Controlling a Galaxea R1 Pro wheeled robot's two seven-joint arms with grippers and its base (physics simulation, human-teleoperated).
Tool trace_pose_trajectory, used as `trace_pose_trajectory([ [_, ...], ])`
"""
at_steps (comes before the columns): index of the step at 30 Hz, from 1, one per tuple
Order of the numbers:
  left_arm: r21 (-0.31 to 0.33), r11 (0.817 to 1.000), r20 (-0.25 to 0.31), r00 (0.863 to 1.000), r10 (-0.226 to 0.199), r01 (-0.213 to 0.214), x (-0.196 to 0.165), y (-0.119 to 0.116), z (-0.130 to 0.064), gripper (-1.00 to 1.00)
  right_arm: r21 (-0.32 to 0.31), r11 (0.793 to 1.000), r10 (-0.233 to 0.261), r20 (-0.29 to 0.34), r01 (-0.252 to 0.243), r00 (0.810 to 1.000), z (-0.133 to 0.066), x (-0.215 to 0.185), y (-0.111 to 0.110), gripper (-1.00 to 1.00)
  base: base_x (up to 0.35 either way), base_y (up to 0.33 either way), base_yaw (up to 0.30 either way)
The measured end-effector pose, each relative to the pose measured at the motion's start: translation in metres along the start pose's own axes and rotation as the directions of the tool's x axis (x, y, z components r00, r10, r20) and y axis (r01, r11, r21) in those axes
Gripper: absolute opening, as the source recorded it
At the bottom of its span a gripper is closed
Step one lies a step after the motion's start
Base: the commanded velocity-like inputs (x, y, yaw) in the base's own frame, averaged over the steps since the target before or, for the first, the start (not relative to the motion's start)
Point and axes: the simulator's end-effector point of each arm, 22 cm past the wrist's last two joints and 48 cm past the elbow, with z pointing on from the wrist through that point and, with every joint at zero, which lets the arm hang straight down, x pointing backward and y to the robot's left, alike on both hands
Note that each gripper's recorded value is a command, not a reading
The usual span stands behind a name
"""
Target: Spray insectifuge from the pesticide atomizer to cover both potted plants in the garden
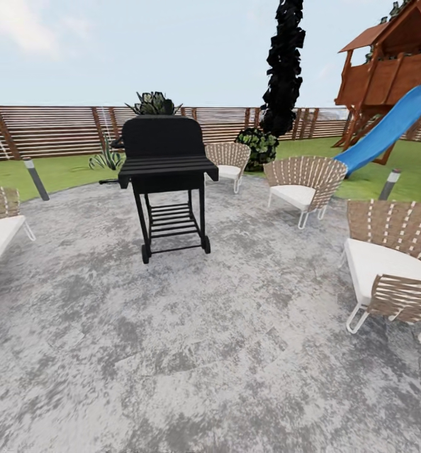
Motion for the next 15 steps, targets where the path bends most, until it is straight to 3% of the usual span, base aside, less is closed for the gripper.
trace_pose_trajectory([
  [15,0.007,1.000,-0.014,1.000,-0.004,0.004,0.0096,-0.0066,0.0041,1.00,0.001,1.000,0.001,-0.012,-0.001,1.000,0.0042,0.0077,-0.0002,1.00,0.000,0.000,0.251],
])
